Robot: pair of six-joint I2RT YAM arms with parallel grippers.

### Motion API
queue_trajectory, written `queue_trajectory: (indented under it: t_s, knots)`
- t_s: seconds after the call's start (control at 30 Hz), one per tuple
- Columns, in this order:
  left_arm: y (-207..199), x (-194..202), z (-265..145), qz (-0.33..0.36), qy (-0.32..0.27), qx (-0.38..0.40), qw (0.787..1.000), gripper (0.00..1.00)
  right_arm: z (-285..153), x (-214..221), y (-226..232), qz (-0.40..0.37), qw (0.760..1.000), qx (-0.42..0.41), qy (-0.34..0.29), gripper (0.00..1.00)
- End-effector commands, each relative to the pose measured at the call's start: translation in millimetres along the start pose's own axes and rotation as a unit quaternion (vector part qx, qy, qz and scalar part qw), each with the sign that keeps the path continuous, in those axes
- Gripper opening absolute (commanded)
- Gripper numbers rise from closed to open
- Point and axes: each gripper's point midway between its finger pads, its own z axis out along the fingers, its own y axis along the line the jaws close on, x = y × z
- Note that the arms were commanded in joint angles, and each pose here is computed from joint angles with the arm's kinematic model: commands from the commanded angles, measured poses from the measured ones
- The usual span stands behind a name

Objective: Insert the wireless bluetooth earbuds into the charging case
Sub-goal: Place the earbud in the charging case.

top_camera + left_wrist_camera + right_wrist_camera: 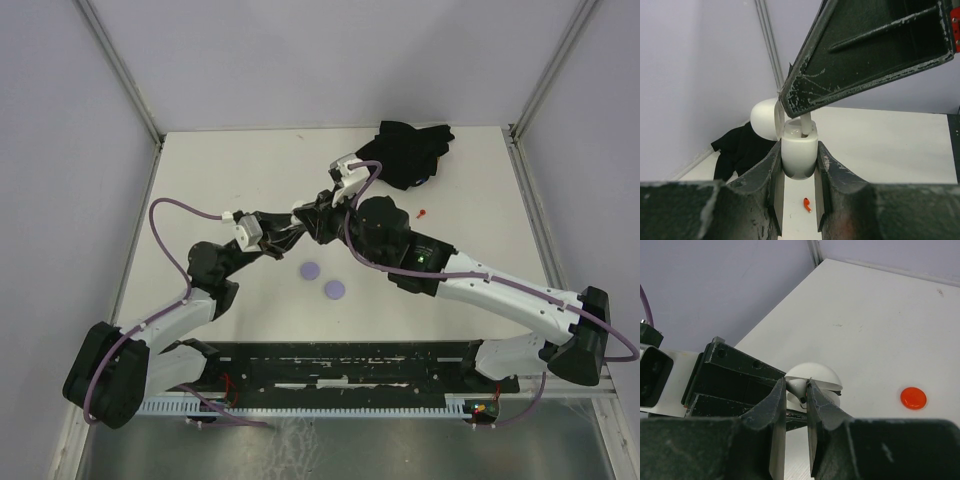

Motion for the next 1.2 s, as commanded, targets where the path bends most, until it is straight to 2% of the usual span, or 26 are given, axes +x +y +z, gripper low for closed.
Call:
queue_trajectory:
  t_s: [0.0,0.33,0.7,0.93,1.03,1.17]
  knots:
    - [1.7,-8.6,3.3,0.013,-0.019,-0.006,1.000,0.03,-6.1,-19.4,3.5,0.009,0.999,-0.004,-0.039,0.18]
    - [8.5,-10.0,4.7,0.006,-0.024,-0.028,0.999,0.03,-1.5,-1.8,-0.6,0.002,1.000,0.004,-0.011,0.21]
    - [11.4,-7.9,4.6,-0.007,-0.024,-0.039,0.999,0.03,2.9,2.6,0.7,-0.005,1.000,0.004,0.001,0.39]
    - [22.1,4.2,1.8,-0.031,-0.012,-0.075,0.997,0.03,-7.5,-22.4,3.2,-0.030,1.000,0.003,0.002,0.59]
    - [25.3,10.0,1.8,-0.042,-0.002,-0.085,0.996,0.03,-13.7,-28.3,-3.9,-0.045,0.999,0.016,0.020,0.68]
    - [33.2,18.9,-1.3,-0.047,0.015,-0.110,0.993,0.03,-20.2,-16.1,-36.2,-0.040,0.994,0.068,0.076,0.72]
